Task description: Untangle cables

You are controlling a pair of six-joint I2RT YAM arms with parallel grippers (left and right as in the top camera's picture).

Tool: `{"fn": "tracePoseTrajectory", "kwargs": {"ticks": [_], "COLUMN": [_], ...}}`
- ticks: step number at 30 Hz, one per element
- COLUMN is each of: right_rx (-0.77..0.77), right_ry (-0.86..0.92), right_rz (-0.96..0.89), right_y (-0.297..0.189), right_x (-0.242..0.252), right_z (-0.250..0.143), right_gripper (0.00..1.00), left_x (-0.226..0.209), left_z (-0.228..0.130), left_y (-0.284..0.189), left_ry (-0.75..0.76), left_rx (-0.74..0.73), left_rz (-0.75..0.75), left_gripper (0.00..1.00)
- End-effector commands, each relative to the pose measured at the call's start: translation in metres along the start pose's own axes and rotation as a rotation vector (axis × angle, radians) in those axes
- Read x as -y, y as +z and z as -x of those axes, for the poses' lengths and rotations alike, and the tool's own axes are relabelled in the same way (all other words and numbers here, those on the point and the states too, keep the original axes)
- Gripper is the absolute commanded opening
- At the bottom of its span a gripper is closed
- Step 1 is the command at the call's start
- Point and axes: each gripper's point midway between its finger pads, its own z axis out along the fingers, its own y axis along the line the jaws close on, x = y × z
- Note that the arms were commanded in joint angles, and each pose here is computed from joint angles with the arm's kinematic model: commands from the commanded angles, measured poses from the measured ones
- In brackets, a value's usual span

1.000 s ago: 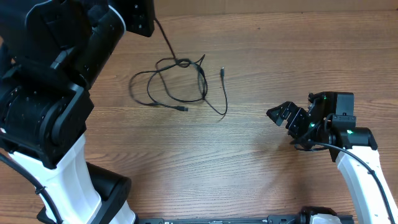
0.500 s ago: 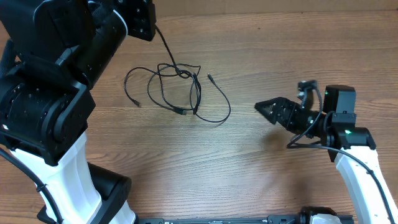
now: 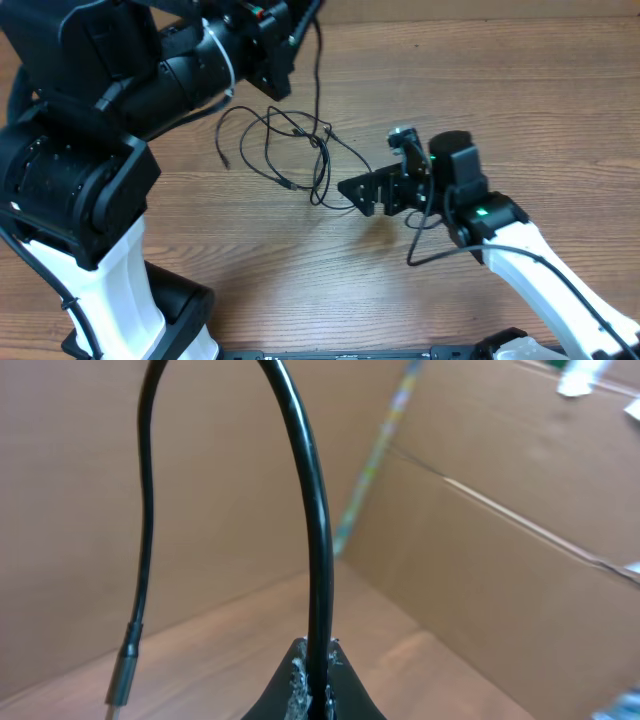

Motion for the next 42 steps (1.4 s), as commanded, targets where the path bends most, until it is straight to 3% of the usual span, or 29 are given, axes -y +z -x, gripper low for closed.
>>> {"fn": "tracePoseTrajectory", "kwargs": {"ticks": [1, 6, 16, 21, 27, 31, 35, 38, 42], "right_rx": [-0.028, -0.079, -0.075, -0.079, -0.108, -0.122, -0.117, -0.117, -0.126], "right_ry": [0.073, 0.137, 0.234, 0.247, 0.341, 0.412, 0.442, 0.443, 0.447], "right_rz": [-0.044, -0.041, -0.249, -0.343, -0.425, -0.474, -0.493, -0.494, -0.497], "right_y": [0.031, 0.060, 0.071, 0.065, 0.045, 0.029, 0.021, 0.021, 0.020], "right_x": [0.019, 0.037, 0.086, 0.104, 0.135, 0.156, 0.165, 0.166, 0.166], "right_z": [-0.008, -0.024, -0.038, -0.043, -0.053, -0.059, -0.059, -0.059, -0.061], "right_gripper": [1.00, 1.00, 1.00, 1.00, 0.99, 0.99, 0.99, 0.99, 1.00], "left_x": [0.031, 0.052, 0.113, 0.120, 0.063, -0.002, -0.030, -0.045, -0.094], "left_z": [-0.005, -0.006, 0.017, 0.052, 0.097, 0.119, 0.151, 0.163, 0.165], "left_y": [-0.001, 0.000, -0.025, -0.053, -0.092, -0.119, -0.168, -0.197, -0.246], "left_ry": [-0.027, -0.013, -0.034, 0.058, 0.089, -0.015, -0.079, -0.063, -0.097], "left_rx": [-0.024, -0.025, 0.013, 0.162, 0.337, 0.414, 0.550, 0.622, 0.696], "left_rz": [-0.119, -0.198, -0.544, -0.570, -0.319, -0.102, -0.002, 0.086, 0.321], "left_gripper": [0.04, 0.04, 0.04, 0.04, 0.04, 0.04, 0.04, 0.04, 0.04]}}
